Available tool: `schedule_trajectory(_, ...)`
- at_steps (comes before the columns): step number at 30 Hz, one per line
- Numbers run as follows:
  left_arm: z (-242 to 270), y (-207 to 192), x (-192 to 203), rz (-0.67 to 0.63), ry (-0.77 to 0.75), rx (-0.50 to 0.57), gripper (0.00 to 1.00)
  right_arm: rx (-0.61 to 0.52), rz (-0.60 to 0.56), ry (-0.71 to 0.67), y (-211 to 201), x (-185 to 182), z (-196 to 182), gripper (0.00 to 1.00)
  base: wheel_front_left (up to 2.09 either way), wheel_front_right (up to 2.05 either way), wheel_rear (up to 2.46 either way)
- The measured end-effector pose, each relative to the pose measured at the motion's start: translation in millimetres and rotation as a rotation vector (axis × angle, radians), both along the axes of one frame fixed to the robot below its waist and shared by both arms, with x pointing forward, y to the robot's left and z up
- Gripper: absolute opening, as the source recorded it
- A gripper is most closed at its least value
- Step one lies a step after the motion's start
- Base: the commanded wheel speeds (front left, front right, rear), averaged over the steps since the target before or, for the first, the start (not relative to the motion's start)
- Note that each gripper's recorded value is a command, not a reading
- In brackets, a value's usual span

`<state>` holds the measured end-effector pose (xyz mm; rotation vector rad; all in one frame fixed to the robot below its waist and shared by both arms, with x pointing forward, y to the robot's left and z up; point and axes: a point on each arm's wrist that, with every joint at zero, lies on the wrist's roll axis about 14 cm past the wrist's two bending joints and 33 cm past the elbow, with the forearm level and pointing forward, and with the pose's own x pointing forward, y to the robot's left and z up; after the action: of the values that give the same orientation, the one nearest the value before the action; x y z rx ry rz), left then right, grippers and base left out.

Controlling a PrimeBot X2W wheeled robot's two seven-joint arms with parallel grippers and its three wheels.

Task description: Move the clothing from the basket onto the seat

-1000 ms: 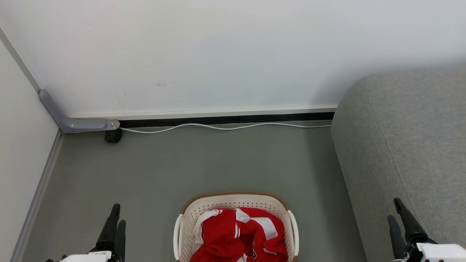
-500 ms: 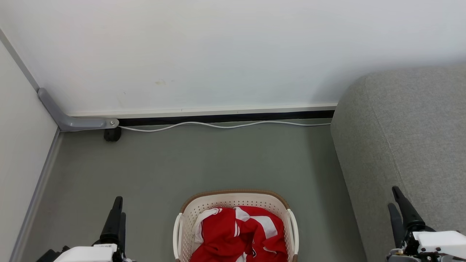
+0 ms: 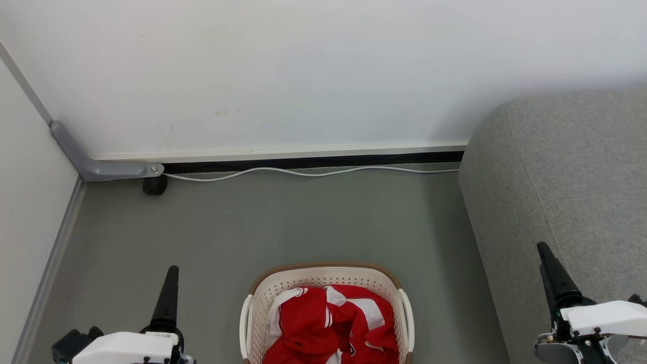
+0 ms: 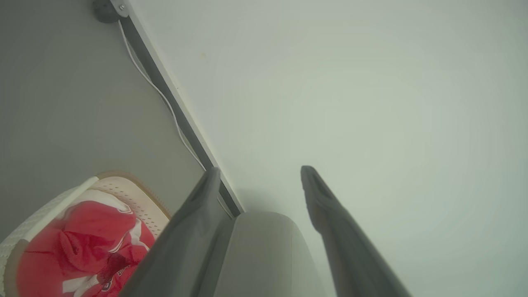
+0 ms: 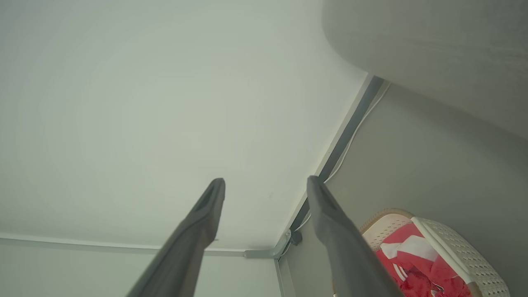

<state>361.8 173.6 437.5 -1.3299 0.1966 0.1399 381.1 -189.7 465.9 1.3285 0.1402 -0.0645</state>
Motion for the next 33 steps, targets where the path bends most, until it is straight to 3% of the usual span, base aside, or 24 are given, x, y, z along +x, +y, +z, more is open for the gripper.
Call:
schedule_trajectory(23,7,-18,13,-0.116,-0.002,0.409,1.00,-0.401,0.120,-0.055,10,15,11,1.00,0.00,0.00,0.00)
schedule_trajectory(33,12,-22,17,-0.138,-0.015,0.549,1.00,-0.519,0.141,-0.081,11,18,15,1.00,0.00,0.00,0.00)
